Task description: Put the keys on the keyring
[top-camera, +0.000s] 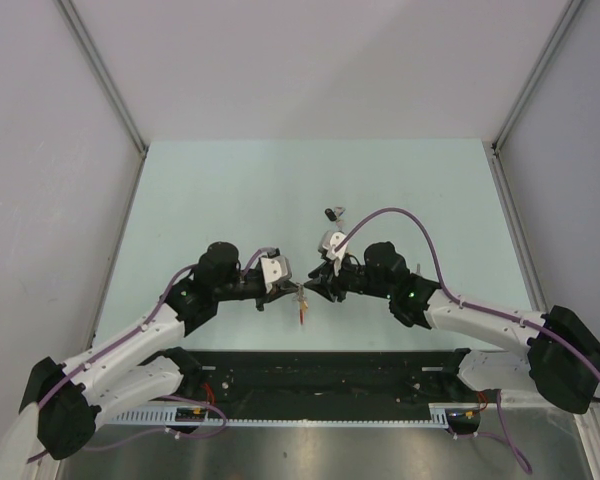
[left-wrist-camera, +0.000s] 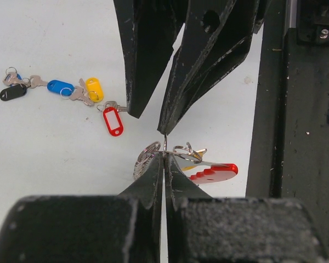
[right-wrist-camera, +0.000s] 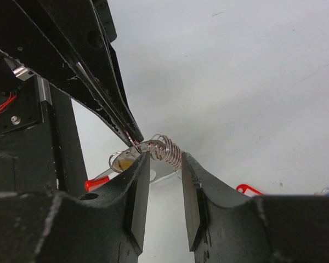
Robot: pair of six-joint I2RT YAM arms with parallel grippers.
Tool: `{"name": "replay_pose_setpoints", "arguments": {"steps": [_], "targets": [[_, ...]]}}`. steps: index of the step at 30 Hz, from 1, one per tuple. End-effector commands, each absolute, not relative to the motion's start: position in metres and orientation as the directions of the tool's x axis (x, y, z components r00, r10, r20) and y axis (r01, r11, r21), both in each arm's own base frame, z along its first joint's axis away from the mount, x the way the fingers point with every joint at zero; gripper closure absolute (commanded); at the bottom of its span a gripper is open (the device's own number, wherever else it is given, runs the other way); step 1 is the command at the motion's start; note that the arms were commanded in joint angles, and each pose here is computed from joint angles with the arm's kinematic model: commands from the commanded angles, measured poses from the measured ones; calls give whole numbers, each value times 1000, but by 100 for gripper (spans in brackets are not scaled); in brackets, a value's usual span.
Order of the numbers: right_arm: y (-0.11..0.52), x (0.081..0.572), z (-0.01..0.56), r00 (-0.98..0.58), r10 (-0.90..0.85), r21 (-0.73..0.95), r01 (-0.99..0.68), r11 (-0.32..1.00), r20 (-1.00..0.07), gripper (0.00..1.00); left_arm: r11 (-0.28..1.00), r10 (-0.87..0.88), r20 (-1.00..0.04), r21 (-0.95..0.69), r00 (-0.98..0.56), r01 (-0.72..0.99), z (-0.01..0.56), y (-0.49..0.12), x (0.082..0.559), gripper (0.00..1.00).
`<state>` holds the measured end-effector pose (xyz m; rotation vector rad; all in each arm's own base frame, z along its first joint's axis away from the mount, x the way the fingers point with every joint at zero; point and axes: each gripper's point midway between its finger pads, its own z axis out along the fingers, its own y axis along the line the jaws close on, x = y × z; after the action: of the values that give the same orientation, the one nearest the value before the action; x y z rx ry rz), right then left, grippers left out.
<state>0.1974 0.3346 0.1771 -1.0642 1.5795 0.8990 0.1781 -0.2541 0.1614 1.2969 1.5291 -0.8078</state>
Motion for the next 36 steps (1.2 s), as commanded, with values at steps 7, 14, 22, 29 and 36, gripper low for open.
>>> {"name": "replay_pose_setpoints", "arguments": {"steps": [7, 14, 22, 29, 36], "targets": [[336, 193, 185, -98, -180, 33, -942, 335, -979, 66, 230, 312, -949, 125, 48, 965, 179, -260, 185, 100], [338, 195, 188, -92, -165, 32, -942, 335, -982, 66, 213, 309, -950, 121, 51, 970, 179, -261, 182, 100], [341, 196, 192, -84, -145, 32, -943, 332, -986, 66, 186, 304, -951, 116, 55, 976, 180, -263, 178, 100], [342, 199, 187, -77, -162, 19, -942, 335, -984, 66, 98, 283, -956, 104, 72, 990, 181, -267, 163, 100], [331, 208, 189, -7, -183, -49, -952, 301, -983, 72, -47, 284, -957, 47, 59, 998, 175, -272, 139, 100]]}}
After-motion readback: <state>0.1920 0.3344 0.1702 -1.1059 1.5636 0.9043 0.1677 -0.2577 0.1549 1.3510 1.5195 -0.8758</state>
